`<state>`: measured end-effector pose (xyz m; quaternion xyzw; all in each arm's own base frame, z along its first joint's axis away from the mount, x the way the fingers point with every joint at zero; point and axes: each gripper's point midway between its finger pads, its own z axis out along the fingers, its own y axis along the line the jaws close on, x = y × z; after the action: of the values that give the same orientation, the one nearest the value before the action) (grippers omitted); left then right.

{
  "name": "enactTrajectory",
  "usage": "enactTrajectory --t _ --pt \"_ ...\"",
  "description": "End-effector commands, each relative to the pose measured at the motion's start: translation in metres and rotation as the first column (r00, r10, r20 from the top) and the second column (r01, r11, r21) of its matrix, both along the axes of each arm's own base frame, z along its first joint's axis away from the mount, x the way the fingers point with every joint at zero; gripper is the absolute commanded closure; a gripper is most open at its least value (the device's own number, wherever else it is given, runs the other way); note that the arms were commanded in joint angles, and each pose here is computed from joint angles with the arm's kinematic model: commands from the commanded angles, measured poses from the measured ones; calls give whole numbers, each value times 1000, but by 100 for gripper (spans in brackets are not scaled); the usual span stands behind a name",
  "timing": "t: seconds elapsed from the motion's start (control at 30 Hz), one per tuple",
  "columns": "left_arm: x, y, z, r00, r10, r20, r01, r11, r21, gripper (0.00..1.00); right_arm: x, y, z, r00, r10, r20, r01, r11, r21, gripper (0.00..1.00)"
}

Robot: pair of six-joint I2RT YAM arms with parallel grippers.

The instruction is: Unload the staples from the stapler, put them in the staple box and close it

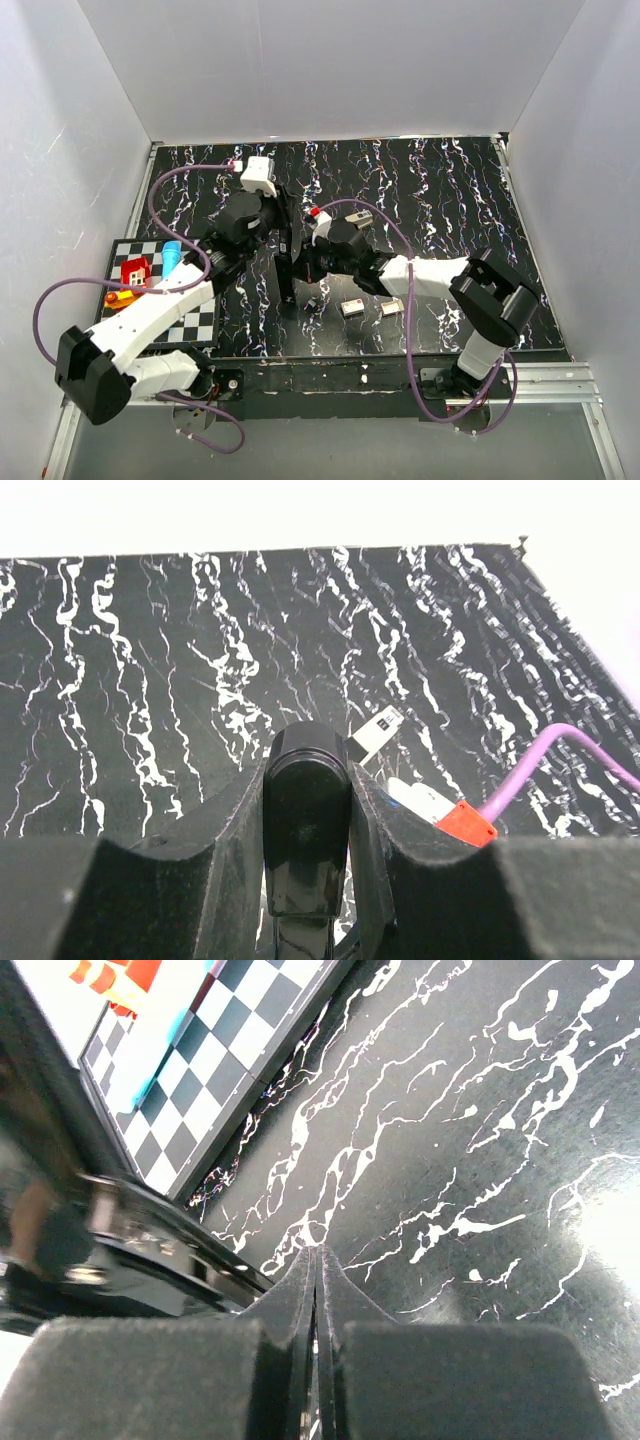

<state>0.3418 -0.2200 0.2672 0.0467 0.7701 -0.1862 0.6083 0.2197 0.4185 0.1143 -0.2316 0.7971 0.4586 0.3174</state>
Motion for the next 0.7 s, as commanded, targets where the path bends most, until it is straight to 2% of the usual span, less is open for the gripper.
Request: enactTrajectory --t 0.0,0.37,0.67 --pt "-18 11 84 987 3 163 20 990 -136 100 0 -4 28 998 0 69 -3 999 44 99" --pt "-56 34 105 980 -29 195 61 986 -157 100 10 -29 52 984 -86 158 87 996 4 99" --pt "-76 45 113 976 -54 210 89 983 -160 100 31 -75 89 922 -221 319 261 961 -89 99"
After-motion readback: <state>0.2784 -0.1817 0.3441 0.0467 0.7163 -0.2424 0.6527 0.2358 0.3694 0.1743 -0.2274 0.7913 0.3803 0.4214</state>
